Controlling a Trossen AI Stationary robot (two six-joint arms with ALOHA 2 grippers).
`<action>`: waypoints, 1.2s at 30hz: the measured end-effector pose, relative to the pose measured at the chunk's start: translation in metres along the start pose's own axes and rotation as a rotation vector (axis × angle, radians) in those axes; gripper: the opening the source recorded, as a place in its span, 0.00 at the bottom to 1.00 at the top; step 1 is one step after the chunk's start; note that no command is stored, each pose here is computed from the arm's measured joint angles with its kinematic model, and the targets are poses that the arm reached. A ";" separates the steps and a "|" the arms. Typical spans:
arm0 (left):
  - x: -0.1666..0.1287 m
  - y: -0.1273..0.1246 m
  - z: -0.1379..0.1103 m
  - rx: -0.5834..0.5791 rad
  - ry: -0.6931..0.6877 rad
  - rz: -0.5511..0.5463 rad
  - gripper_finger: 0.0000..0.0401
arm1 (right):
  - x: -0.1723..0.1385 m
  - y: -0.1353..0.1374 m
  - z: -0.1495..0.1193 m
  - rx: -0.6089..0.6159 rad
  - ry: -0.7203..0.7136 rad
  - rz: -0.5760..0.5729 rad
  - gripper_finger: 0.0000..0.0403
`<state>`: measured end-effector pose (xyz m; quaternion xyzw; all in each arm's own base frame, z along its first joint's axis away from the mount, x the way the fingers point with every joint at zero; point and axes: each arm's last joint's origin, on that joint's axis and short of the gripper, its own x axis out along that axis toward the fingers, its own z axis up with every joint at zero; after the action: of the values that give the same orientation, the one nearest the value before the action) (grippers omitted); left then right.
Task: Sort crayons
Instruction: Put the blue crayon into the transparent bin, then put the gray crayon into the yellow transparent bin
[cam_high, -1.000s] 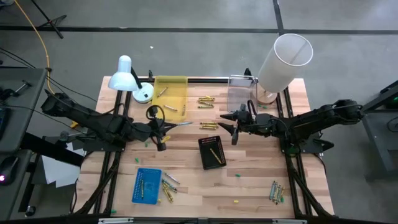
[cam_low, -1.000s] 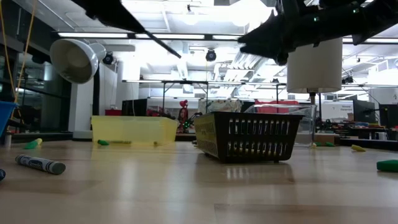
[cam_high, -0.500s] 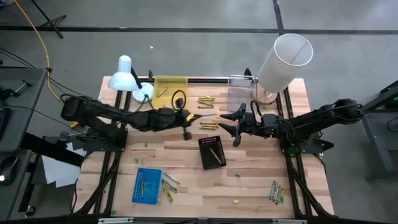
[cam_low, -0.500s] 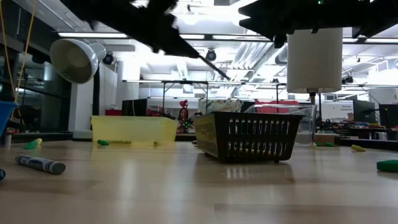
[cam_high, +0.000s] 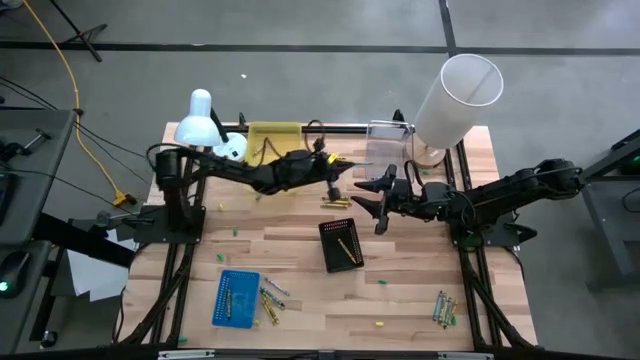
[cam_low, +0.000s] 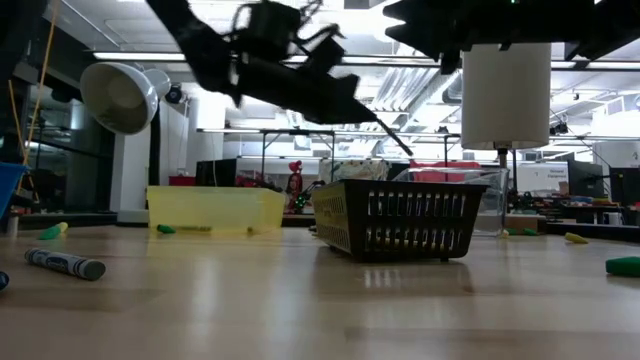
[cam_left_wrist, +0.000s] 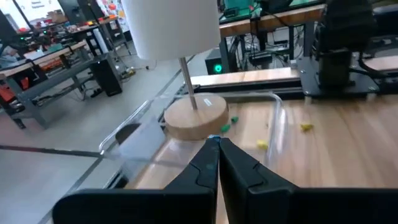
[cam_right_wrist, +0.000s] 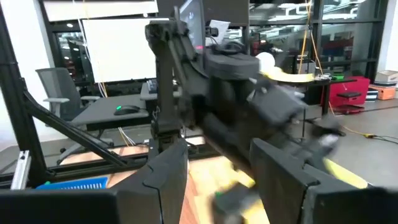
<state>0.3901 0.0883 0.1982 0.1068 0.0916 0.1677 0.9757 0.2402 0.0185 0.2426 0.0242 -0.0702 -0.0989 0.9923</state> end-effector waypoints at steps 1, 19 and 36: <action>0.006 0.002 0.001 0.005 -0.001 -0.003 0.00 | 0.000 0.000 0.000 0.001 -0.001 0.003 0.42; 0.055 0.016 0.015 0.086 -0.019 -0.018 0.06 | -0.001 0.003 0.001 0.003 -0.007 0.048 0.42; 0.011 0.032 0.053 0.127 0.243 0.030 0.46 | -0.001 0.003 0.000 0.001 0.001 0.048 0.42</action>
<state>0.4018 0.1122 0.2554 0.1488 0.2181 0.1876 0.9461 0.2401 0.0213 0.2428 0.0229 -0.0705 -0.0750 0.9944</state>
